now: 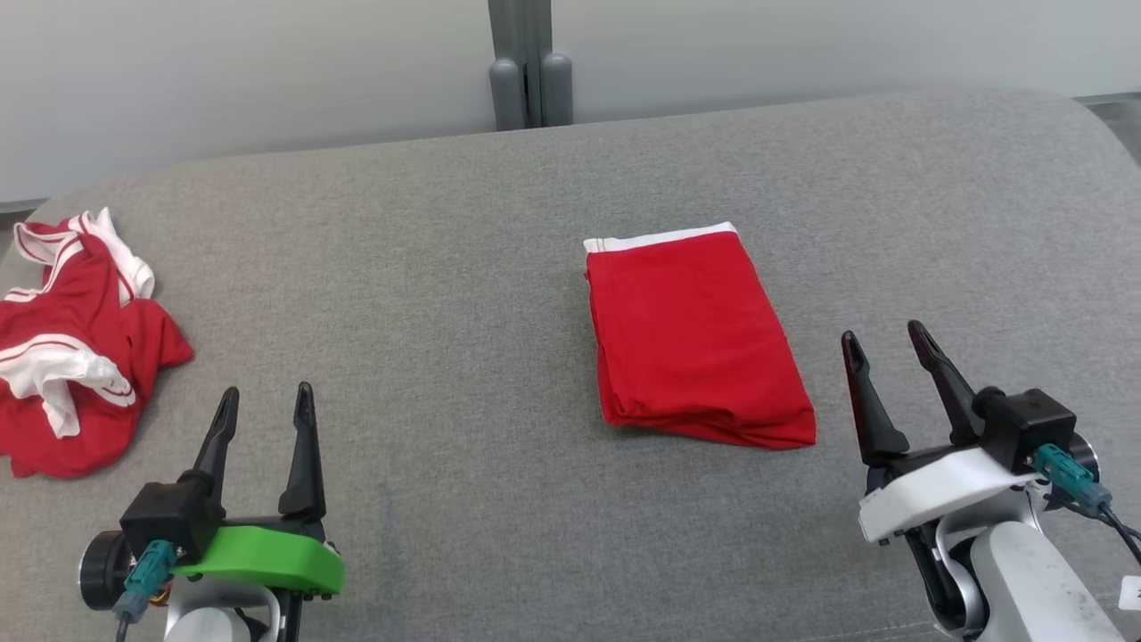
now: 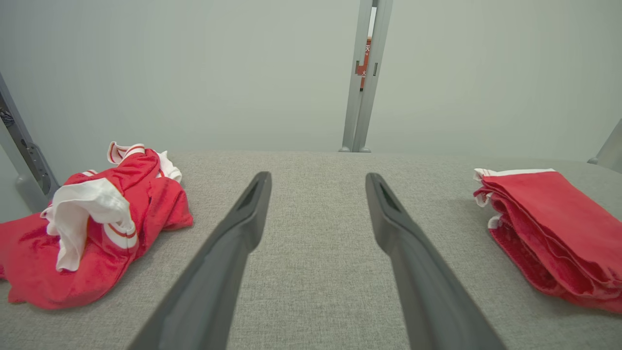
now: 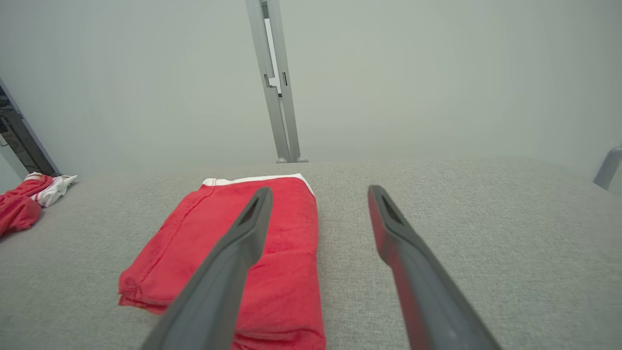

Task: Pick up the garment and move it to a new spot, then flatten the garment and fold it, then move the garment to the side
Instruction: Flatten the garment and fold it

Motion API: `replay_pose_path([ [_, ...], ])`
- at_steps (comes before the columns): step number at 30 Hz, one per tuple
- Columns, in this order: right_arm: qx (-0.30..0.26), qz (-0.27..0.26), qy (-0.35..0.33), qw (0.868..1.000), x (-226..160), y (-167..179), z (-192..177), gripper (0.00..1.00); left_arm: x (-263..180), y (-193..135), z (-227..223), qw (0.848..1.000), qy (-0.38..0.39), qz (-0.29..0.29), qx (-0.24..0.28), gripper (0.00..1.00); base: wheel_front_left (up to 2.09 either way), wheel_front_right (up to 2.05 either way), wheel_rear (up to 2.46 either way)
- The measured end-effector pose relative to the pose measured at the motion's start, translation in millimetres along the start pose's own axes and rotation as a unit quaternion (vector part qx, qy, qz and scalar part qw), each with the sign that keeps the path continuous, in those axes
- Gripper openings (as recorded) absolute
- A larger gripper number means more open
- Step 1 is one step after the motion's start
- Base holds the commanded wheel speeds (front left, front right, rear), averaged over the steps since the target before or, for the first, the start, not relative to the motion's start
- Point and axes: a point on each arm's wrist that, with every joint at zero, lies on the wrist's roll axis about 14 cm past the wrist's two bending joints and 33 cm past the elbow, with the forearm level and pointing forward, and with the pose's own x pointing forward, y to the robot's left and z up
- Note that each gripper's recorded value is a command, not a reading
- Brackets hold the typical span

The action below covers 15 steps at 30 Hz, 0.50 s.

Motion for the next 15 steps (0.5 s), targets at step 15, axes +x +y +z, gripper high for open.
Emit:
replay_pose_path([
  [15, -0.014, -0.044, -0.018, 0.999, -45.1, -20.2, 13.1, 1.0, -20.0, 1.1, 7.2, 1.0, -0.007, -0.003, 0.019, 1.0, 0.0, 0.0, 0.0],
])
